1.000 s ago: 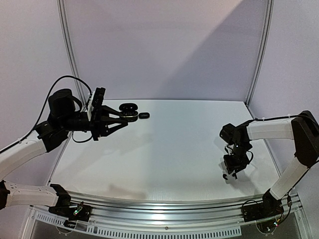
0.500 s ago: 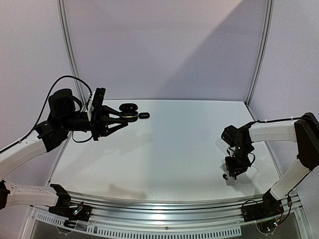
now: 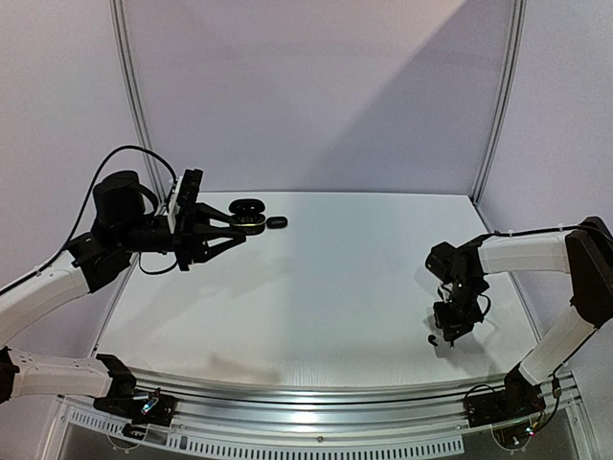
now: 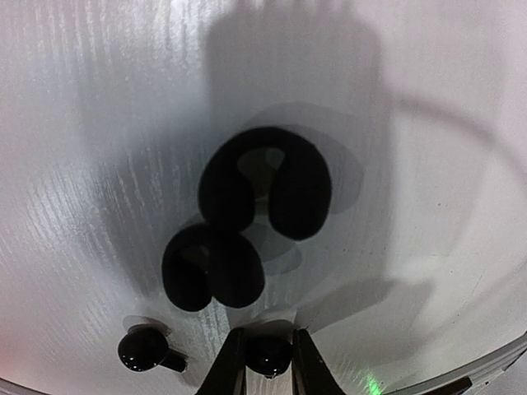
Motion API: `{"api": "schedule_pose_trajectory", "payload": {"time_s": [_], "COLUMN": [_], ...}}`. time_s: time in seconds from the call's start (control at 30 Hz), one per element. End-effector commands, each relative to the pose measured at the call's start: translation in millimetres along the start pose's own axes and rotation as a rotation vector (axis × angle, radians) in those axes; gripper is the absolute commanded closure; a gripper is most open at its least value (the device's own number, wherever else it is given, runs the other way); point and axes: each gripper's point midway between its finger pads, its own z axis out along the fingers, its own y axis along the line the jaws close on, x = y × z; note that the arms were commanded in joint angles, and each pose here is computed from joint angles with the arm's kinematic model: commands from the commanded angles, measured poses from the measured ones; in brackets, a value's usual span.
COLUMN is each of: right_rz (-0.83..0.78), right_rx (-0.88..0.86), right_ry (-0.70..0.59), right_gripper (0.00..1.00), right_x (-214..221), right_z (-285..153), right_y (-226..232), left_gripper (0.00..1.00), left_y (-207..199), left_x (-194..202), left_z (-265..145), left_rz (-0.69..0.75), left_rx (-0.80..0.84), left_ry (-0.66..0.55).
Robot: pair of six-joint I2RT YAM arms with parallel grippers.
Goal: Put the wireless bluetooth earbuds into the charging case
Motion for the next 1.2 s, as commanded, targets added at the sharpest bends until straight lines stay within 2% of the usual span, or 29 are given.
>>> {"api": "schedule_pose_trajectory", "payload": {"time_s": [0.0, 0.2, 0.4, 0.57, 0.7, 0.77, 0.83, 0.93, 1.07, 1.17], "right_rz": [0.0, -0.025, -0.152, -0.387, -0.634, -0.755, -0.887, -1.036, -1.134, -1.176], "right_rx": [0.021, 0.017, -0.055, -0.263, -0.488, -0.594, -0.689, -0.804, -0.923, -0.945], "right_ry": [0.019, -0.087, -0.422, -0.836, -1.164, -1.29, -1.389, -1.473, -1.532, -1.548], "right_gripper": [0.93, 0.97, 1.0, 1.0, 1.0, 1.0, 1.0, 1.0, 1.0, 1.0], "right_x": [4, -20, -66, -78, -51, -30, -7, 17, 32, 35], "right_z": [2, -39, -155, -301, -412, -451, -478, -496, -507, -505], "right_y": [-4, -1, 36, 126, 212, 250, 281, 318, 343, 355], "left_gripper": [1.0, 1.0, 1.0, 1.0, 1.0, 1.0, 1.0, 1.0, 1.0, 1.0], "left_y": [1, 7, 24, 39, 46, 48, 51, 53, 50, 49], "left_x": [-5, -5, -10, -22, -27, -29, -29, -31, -34, -36], "left_z": [-3, -4, -9, -12, -13, -14, -14, -14, -11, -9], "left_rz": [0.019, 0.024, 0.04, 0.081, 0.115, 0.135, 0.149, 0.149, 0.12, 0.091], "left_rx": [-0.006, -0.041, -0.162, -0.258, -0.312, -0.335, -0.36, -0.379, -0.361, -0.346], "left_ry": [-0.003, -0.004, -0.026, -0.068, -0.084, -0.087, -0.086, -0.092, -0.106, -0.12]}}
